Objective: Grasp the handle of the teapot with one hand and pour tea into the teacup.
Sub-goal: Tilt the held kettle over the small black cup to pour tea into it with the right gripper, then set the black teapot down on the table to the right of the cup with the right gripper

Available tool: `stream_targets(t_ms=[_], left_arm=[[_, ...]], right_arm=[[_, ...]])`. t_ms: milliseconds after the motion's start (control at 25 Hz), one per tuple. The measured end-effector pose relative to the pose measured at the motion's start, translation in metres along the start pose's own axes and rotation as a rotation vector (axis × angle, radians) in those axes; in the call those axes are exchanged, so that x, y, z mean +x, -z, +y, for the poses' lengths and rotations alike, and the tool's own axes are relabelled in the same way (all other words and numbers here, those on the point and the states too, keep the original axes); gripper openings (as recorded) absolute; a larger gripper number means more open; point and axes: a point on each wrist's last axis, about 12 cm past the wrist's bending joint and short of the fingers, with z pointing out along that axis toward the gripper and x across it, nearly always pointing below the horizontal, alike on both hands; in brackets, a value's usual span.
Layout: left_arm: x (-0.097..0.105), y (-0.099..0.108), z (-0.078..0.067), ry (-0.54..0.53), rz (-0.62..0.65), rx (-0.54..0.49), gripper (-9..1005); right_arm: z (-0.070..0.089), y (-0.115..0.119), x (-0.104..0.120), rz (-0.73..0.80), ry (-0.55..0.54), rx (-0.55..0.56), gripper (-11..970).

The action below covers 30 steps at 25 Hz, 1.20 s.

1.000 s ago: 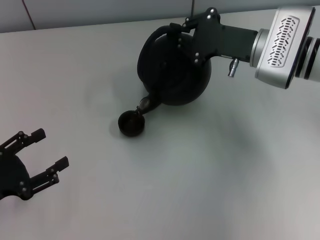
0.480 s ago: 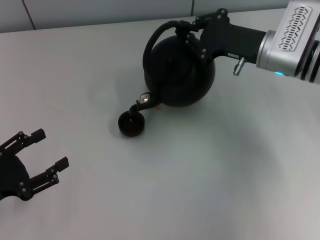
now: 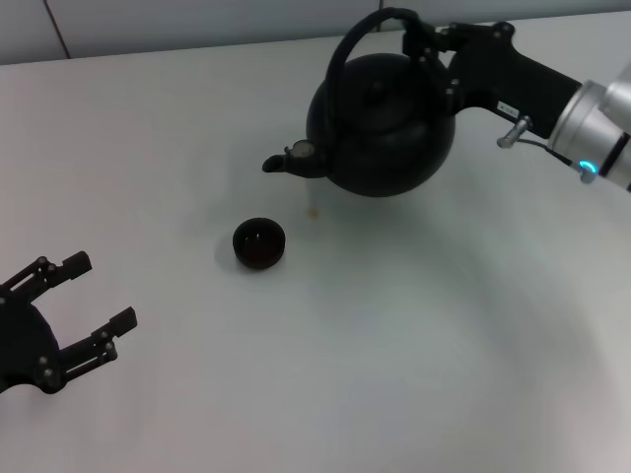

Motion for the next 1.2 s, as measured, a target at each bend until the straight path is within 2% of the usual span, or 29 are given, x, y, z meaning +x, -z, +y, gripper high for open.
stream_targets(t_ms=[200, 520, 920, 1200], left_arm=[[-0.001, 0.0, 0.001, -0.004, -0.001, 0.001, 810], [-0.003, -0.002, 0.003, -0.015, -0.005, 0.006, 810], [-0.004, -0.003, 0.004, -0.017, -0.01, 0.011, 810], [-0.004, -0.003, 0.003, -0.013, -0.011, 0.012, 810]], right_arm=[[0.007, 0.019, 0.014, -0.02, -0.119, 0.077, 96], [0.012, 0.045, 0.032, -0.022, -0.231, 0.178, 95], [0.015, 0.061, 0.042, -0.012, -0.256, 0.252, 95], [0.025, 0.064, 0.051, 0.017, -0.25, 0.265, 95]])
